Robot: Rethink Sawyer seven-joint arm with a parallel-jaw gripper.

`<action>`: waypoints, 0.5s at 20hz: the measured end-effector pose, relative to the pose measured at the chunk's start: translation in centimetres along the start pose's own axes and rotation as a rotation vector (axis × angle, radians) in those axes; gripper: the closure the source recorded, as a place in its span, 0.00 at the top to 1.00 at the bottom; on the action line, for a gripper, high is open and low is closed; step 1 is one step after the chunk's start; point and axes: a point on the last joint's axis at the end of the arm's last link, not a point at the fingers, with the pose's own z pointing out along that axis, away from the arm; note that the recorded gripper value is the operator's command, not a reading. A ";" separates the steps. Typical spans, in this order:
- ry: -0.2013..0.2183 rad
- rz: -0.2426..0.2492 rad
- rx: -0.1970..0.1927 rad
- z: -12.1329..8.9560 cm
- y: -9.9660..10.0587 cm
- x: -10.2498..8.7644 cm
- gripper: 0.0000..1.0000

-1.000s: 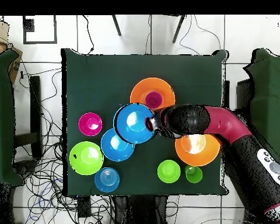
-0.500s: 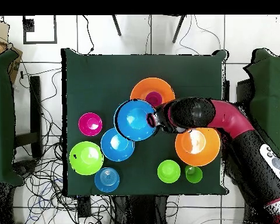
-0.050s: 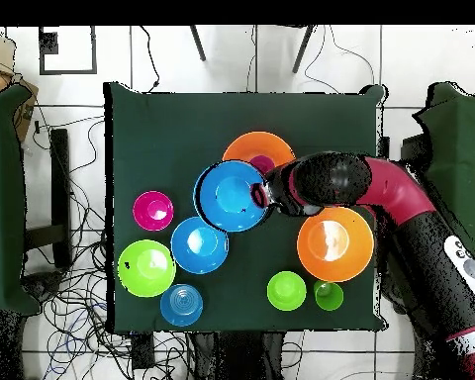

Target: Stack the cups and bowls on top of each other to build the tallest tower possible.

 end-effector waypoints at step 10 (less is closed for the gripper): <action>-0.037 0.025 -0.002 -0.4 -1.9 -1.3 0.00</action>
